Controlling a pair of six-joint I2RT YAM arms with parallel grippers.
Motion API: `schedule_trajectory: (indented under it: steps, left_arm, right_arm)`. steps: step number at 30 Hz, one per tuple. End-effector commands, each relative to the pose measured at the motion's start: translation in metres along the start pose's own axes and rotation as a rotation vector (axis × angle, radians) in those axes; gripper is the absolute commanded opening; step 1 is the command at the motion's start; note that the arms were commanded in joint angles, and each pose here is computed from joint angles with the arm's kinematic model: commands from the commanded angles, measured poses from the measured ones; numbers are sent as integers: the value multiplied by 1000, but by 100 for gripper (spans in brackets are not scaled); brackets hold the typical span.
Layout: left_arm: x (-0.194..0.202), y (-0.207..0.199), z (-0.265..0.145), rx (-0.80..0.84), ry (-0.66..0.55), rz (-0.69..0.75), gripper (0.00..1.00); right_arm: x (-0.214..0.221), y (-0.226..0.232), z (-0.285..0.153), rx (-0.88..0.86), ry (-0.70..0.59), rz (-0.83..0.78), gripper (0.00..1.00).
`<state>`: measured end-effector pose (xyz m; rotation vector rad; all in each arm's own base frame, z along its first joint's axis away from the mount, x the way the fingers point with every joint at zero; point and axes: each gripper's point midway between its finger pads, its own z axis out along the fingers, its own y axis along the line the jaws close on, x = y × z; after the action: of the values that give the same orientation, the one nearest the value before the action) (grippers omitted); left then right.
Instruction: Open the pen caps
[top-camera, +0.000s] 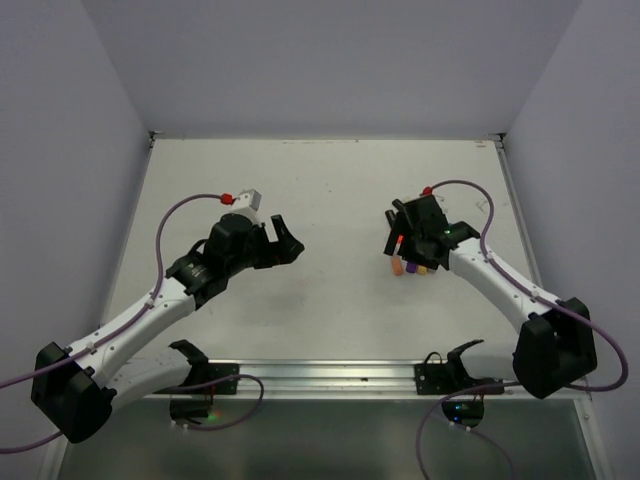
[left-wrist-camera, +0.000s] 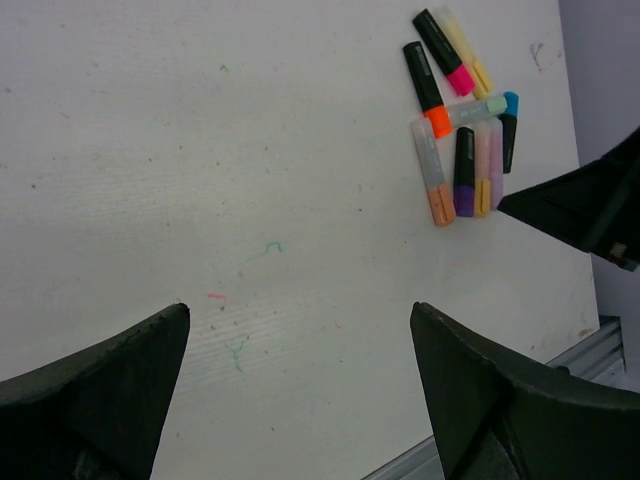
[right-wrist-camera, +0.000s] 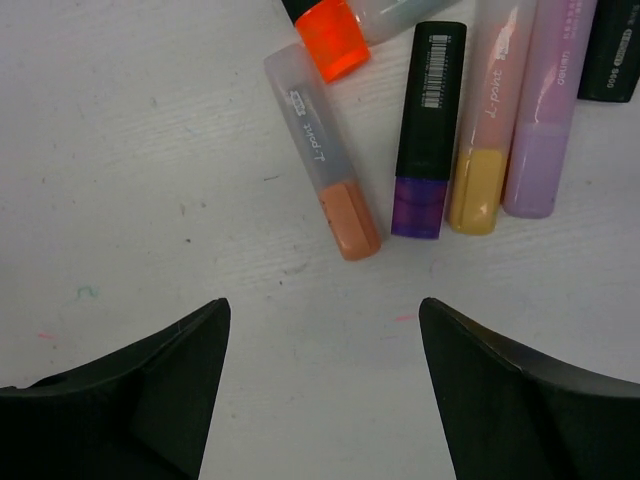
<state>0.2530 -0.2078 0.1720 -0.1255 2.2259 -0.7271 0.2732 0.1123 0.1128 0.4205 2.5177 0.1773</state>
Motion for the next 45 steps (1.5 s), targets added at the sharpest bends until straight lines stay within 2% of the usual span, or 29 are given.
schedule_trajectory:
  steps: [1,6,8,15,22,28,42,45]
  left_arm:
    - [-4,-18,1,90,-10,31,94]
    - [-4,-19,2,95,-12,36,94]
    - [-4,-18,2,96,-13,34,94]
    - [0,-17,2,94,-1,37,94]
    - [0,-12,-1,76,-6,42,94]
    - [1,-10,-1,68,1,48,94]
    - [5,-7,-3,64,6,49,94]
    - [6,-7,-2,65,12,50,94]
  right_arm:
    - [-33,20,16,-30,-100,-20,80]
    - [-37,23,40,10,-78,-93,64]
    - [-38,26,48,5,-78,-117,60]
    - [-50,34,74,49,-64,-175,58]
    - [-42,23,101,136,-17,-215,56]
    - [-32,23,111,118,8,-213,50]
    - [-12,15,128,88,62,-188,44]
    - [-8,15,132,88,73,-188,35]
